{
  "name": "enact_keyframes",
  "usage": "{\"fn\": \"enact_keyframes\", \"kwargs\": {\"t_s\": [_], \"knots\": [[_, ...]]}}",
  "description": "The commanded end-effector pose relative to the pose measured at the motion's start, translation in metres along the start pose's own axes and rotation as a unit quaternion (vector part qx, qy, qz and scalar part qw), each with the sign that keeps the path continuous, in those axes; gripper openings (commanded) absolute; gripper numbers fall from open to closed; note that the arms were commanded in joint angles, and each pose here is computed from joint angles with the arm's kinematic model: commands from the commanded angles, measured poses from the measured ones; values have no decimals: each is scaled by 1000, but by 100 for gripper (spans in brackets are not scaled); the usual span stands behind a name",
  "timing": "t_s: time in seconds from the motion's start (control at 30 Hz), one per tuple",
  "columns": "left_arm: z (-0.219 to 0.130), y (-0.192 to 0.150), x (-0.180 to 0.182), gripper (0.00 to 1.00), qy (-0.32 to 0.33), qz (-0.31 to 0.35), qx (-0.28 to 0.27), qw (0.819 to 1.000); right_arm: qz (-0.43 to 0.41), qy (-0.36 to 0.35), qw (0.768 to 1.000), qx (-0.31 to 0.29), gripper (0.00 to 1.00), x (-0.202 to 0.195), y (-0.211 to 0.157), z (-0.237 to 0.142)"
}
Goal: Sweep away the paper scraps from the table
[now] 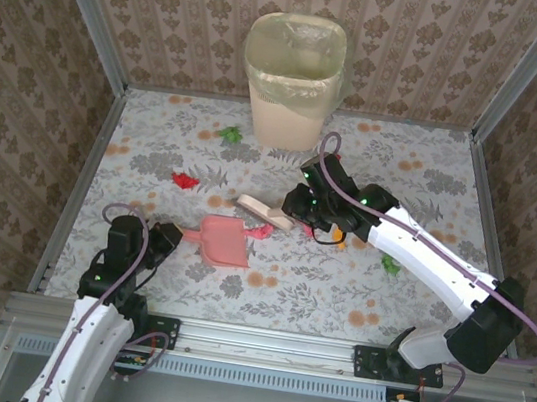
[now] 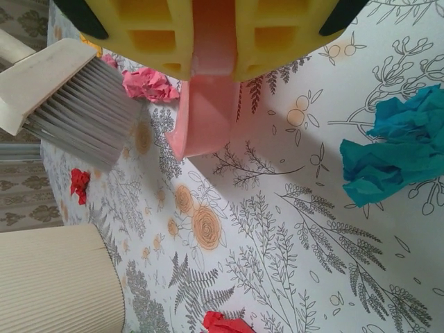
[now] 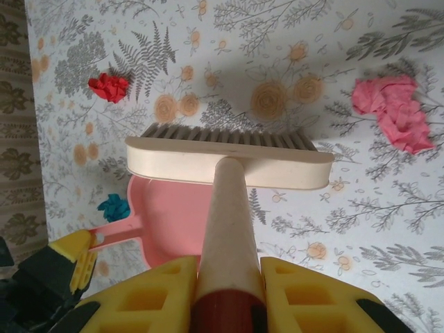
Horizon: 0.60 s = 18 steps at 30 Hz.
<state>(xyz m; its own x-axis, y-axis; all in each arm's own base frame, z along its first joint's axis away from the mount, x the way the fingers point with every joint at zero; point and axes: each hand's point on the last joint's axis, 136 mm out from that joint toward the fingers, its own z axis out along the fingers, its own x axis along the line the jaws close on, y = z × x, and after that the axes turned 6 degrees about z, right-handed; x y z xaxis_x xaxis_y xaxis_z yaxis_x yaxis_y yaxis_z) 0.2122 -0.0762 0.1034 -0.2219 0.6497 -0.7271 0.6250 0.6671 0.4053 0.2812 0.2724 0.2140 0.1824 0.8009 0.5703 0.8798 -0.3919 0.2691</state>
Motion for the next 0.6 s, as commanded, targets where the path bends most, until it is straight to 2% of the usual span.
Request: {"fn": "enact_keyframes", "kwargs": {"t_s": [0.0, 0.57], "knots": [[5, -3, 16, 0, 26, -7, 0, 1000, 19, 41, 999, 22, 0, 17, -8, 0], [20, -11, 22, 0, 2, -26, 0, 1000, 34, 93, 992, 76, 0, 38, -35, -2]]}}
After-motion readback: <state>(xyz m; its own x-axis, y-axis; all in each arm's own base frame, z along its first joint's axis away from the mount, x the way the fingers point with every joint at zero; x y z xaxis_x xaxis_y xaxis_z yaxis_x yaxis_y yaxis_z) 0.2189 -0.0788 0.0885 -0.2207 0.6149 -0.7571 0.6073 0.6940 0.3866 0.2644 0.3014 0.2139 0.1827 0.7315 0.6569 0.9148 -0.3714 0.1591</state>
